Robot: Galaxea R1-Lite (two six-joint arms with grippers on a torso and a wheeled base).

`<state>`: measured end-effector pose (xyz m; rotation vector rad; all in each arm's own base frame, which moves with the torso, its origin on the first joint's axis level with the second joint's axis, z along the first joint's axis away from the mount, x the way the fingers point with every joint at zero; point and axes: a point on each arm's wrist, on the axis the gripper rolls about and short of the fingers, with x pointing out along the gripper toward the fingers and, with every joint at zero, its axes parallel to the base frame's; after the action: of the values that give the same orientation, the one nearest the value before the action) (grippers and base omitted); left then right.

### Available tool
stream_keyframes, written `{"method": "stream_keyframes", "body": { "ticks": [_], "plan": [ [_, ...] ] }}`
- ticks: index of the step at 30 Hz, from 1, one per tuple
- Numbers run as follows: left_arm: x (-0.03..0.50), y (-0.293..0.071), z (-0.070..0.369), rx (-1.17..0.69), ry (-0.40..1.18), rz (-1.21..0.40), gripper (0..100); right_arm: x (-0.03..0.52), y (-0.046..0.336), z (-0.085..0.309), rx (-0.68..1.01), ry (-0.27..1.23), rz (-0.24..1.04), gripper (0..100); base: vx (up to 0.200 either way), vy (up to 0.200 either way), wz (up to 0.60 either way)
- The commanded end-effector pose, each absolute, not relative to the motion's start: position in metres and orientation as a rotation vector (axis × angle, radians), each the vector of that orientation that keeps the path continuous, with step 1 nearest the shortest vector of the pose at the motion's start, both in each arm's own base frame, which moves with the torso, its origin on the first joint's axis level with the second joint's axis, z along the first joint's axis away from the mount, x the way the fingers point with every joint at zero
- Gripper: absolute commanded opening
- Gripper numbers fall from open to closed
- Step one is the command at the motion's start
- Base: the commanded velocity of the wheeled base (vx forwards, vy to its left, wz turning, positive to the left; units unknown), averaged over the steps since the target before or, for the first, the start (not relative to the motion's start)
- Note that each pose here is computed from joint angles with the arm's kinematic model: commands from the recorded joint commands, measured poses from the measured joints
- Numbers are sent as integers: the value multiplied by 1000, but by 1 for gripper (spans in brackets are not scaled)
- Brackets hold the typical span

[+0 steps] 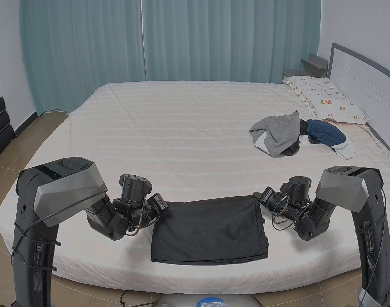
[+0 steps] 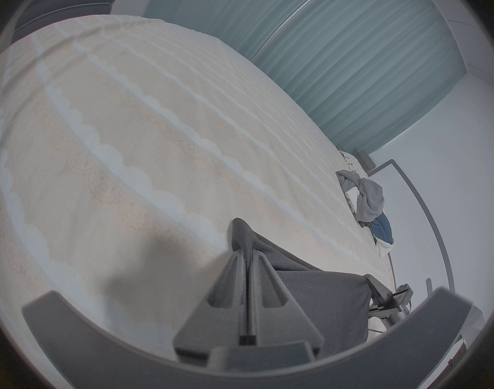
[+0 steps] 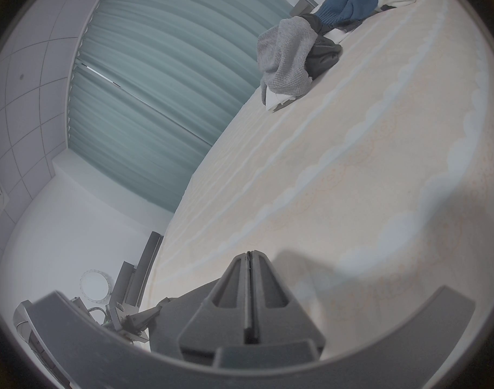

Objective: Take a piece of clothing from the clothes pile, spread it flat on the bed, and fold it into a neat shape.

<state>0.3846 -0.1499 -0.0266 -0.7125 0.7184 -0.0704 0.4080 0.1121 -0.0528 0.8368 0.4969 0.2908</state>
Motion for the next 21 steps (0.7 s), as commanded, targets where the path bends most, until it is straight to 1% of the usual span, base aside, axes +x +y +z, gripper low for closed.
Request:
{"method": "stream_keyframes", "body": {
  "ticks": [1,11,12,20,21],
  "plan": [
    [385,-150,-28,-712,721,-68,0,408,112,-54,837,497,291,0,0,0,0],
    [384,-150,-28,-711,723,-69,0,408,112,-55,838,497,291,0,0,0,0],
    [384,-150,-28,-711,723,-69,100,408,112,-55,838,497,291,100,0,0,0],
    [385,-150,-27,-720,718,-69,100,404,110,-48,839,475,301,100,0,0,0],
    [384,-150,-26,-724,715,-72,100,391,107,-36,836,479,306,100,0,0,0]
  ]
}}
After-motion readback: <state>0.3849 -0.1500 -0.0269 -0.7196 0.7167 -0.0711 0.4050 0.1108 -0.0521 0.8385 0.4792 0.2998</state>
